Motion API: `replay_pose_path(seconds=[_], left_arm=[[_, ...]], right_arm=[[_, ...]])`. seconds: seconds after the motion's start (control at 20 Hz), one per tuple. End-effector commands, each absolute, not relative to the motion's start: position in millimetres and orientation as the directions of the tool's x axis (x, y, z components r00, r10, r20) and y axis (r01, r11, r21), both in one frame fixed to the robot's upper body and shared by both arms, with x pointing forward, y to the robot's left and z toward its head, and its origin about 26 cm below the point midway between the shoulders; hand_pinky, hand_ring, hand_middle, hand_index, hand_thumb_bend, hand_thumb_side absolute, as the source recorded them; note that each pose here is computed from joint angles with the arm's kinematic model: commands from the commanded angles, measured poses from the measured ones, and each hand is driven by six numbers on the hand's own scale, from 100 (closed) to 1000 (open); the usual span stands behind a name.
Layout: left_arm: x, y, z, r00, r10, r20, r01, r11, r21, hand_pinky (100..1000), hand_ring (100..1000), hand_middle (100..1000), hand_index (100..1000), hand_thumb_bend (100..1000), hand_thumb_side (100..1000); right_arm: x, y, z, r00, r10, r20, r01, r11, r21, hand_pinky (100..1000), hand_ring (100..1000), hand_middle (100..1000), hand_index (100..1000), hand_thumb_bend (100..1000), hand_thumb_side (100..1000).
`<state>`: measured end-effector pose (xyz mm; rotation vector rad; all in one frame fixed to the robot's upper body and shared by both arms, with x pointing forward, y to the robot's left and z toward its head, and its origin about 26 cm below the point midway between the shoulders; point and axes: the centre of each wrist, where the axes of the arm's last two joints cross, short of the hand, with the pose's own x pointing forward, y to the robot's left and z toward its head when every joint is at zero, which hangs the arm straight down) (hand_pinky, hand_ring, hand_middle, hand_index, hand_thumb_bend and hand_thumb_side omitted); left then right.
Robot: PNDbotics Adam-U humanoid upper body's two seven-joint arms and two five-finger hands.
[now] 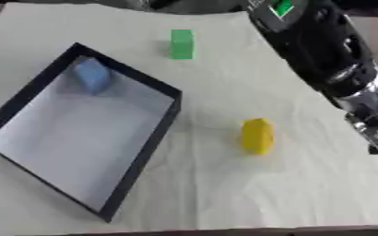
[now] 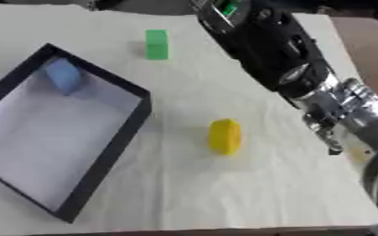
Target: Pick up objects on the table and place them in the box.
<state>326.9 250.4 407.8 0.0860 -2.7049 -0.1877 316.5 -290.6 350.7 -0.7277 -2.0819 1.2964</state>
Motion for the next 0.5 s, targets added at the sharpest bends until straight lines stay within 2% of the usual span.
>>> replay_pose_path(seconds=[0.05, 0.3, 0.5], left_arm=[[316, 263, 420, -0.925, -0.123, 0.361, -0.087, 0.99, 0.114, 838, 753, 819, 845, 308, 404], [316, 269, 416, -0.917, -0.146, 0.37, -0.112, 0.987, 0.111, 839, 751, 819, 844, 300, 413], [317, 270, 414, -0.912, -0.159, 0.377, -0.123, 0.985, 0.119, 839, 749, 819, 844, 293, 421]], right_arm=[[307, -311, 372, -0.645, 0.724, 0.246, 0.197, 0.468, -0.862, 979, 780, 821, 960, 100, 119], [311, -341, 375, -0.569, 0.755, 0.326, 0.24, 0.532, -0.812, 985, 788, 841, 966, 100, 270], [319, -363, 371, -0.498, 0.807, 0.318, 0.274, 0.494, -0.826, 981, 797, 848, 962, 100, 264]])
